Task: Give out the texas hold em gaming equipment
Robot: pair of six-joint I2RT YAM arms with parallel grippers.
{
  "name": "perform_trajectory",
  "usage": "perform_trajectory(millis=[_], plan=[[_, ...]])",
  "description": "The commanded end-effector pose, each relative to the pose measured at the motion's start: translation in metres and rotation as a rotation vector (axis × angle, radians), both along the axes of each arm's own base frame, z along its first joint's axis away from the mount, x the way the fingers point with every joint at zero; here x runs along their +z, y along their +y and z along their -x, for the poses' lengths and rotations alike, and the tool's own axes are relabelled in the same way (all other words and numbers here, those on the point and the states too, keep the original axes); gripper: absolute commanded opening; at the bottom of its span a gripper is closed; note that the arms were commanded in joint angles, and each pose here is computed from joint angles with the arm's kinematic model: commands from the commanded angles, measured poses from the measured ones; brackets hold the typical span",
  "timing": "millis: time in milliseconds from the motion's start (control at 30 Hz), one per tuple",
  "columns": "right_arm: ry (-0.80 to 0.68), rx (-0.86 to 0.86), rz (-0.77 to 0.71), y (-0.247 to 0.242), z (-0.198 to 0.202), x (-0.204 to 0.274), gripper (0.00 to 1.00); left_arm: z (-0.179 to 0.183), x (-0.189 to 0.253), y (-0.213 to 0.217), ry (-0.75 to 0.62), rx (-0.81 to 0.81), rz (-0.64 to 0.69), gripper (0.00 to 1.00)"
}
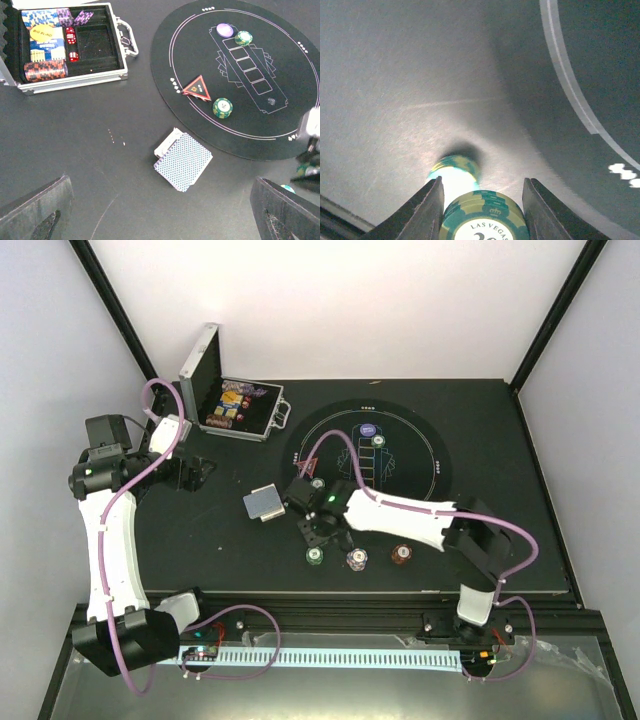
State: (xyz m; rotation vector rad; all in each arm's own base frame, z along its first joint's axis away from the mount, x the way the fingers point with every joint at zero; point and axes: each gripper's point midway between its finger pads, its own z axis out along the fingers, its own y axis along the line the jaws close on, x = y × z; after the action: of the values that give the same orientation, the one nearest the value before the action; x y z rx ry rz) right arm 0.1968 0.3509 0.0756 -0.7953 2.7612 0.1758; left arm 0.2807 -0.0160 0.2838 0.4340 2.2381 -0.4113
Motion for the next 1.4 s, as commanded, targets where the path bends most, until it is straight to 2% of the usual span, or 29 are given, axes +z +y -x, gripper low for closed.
perform_trajectory(millis=[0,167,333,533,900,967,1033,1067,1167,1267,1367], plan=[[-0.057,-0.095,0.013,-0.044,-0.033,0.022,0.15,0.002,0.022,-0.002,-0.065,-0.012,0.0,0.99],[-0.051,-0.214,0.061,-0.103,-0.066,0.005,0.15,0.003,0.023,-0.002,-0.067,-0.013,-0.002,0.99],[-0.039,-0.301,0.086,-0.142,-0.092,-0.01,0.15,0.002,0.024,-0.001,-0.071,-0.015,-0.007,0.99],[-0.003,-0.356,0.106,-0.167,-0.11,-0.033,0.15,0.001,0.029,0.0,-0.078,-0.014,-0.013,0.99],[0.046,-0.377,0.12,-0.178,-0.111,-0.065,0.16,0.001,0.026,0.001,-0.069,-0.017,-0.014,0.99],[0.046,-0.377,0.127,-0.178,-0.112,-0.067,0.23,0.002,0.024,0.001,-0.063,-0.018,-0.013,0.99],[0.047,-0.377,0.133,-0.179,-0.112,-0.068,0.44,0.003,0.023,0.0,-0.06,-0.021,-0.013,0.99],[0.046,-0.379,0.135,-0.18,-0.112,-0.068,0.49,0.003,0.022,0.0,-0.056,-0.022,-0.013,0.99],[0.04,-0.385,0.131,-0.181,-0.111,-0.063,0.56,0.005,0.02,0.0,-0.049,-0.025,-0.012,0.99],[0.014,-0.395,0.136,-0.184,-0.11,-0.051,0.68,0.006,0.017,-0.001,-0.044,-0.025,-0.008,0.99],[-0.036,-0.387,0.128,-0.181,-0.105,-0.028,0.71,0.007,0.013,-0.002,-0.039,-0.026,-0.001,0.99]])
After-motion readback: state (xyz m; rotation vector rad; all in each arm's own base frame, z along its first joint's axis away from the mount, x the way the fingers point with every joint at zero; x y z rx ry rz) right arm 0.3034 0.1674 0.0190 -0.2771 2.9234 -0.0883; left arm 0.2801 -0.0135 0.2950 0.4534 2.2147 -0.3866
